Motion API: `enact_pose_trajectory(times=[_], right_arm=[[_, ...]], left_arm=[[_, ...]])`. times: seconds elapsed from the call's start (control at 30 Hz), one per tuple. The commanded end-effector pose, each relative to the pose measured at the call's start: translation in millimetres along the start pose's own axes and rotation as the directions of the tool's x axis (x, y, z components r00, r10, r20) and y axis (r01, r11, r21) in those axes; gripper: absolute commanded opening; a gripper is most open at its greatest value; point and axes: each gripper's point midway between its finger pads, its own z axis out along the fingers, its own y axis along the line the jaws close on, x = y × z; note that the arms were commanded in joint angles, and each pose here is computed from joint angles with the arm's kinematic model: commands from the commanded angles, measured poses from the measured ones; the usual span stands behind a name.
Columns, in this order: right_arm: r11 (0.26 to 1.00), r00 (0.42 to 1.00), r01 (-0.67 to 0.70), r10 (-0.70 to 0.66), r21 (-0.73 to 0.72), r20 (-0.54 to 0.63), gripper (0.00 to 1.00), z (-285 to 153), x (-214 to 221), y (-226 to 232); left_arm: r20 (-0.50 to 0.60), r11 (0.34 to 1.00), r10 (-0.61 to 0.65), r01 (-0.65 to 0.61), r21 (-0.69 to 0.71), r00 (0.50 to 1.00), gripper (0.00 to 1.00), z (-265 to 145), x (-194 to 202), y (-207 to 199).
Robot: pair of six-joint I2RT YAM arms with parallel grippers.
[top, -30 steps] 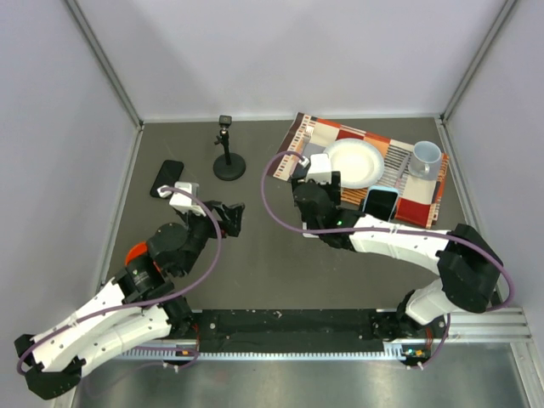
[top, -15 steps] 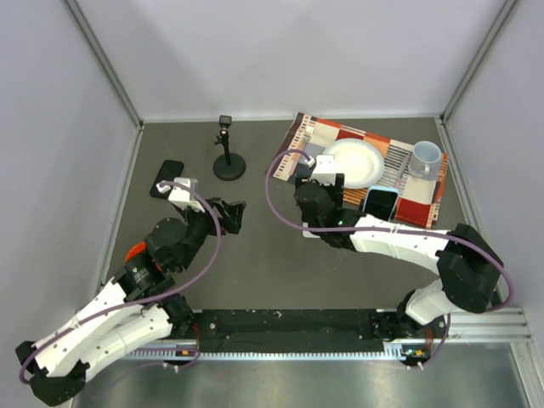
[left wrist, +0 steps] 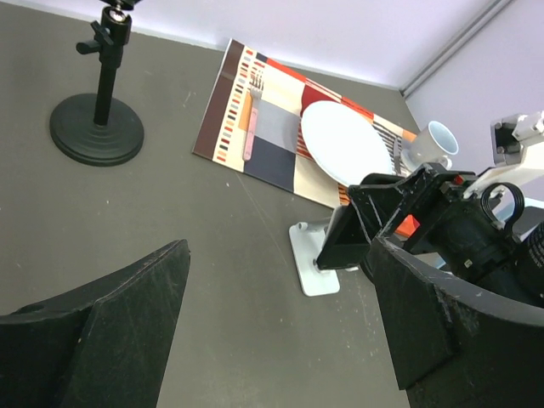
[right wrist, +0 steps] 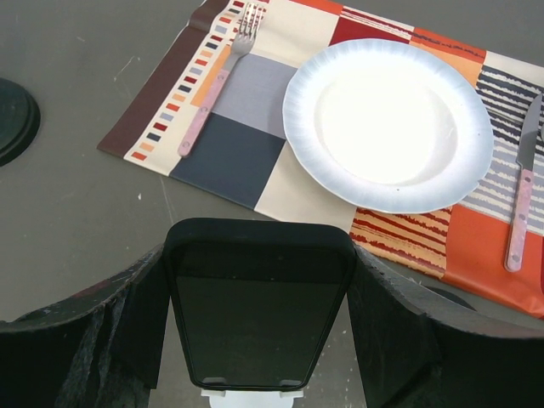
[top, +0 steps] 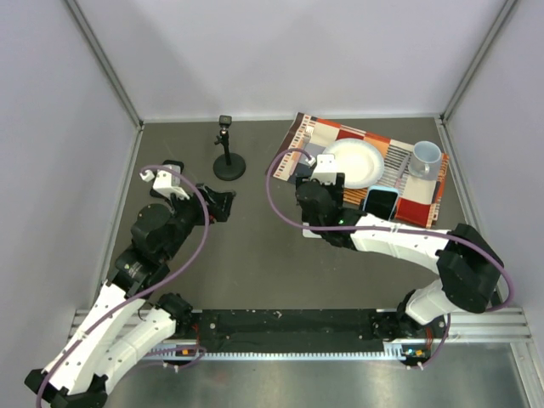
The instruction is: Place the phone on the phone stand
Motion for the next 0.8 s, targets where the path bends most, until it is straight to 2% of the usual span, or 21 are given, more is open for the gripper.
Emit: enact_pose_trajectory(times=[0.0,0.03,0.2,0.27,0.57,0.7,0.73,0.77], right_arm=[[0.999,1.0,0.023,-0.024,-0.049,-0.02,0.67,-5,4,2],[0.998,1.0,0.022,-0.024,-0.058,-0.019,0.74,-5,1,2],[0.995,0.999,0.04,-0.043,-0.096,-0.025,0.94,-8,-5,2],[0.991,0.999,0.043,-0.047,-0.124,-0.027,0.99,-11,-9,4],[0.957,0.998,0.048,-0.058,-0.285,-0.028,0.99,-46,-51,8],[0.919,0.999,0.017,-0.031,-0.394,-0.029,0.99,-78,-65,1],[0.906,0.998,0.019,-0.04,-0.422,-0.041,0.99,-85,-63,0],[0.885,0.999,0.0,-0.015,-0.465,-0.029,0.99,-98,-73,-3]], left_arm=[[0.019,0.998,-0.021,0.02,0.057,1.0,0.91,-1,-16,-15],[0.018,0.998,-0.022,0.021,0.061,1.0,0.91,-1,-17,-15],[0.015,0.998,-0.027,0.026,0.063,1.0,0.91,1,-18,-15],[0.017,0.997,-0.029,0.028,0.067,0.999,0.91,0,-19,-16],[-0.019,0.998,-0.016,0.018,0.067,1.0,0.93,14,-24,-13],[-0.089,0.999,-0.006,0.003,-0.036,0.996,0.96,37,-31,14],[-0.163,0.996,-0.024,0.009,-0.092,0.986,0.96,51,-28,25],[-0.181,0.992,-0.021,-0.002,-0.124,0.983,0.97,59,-33,39]])
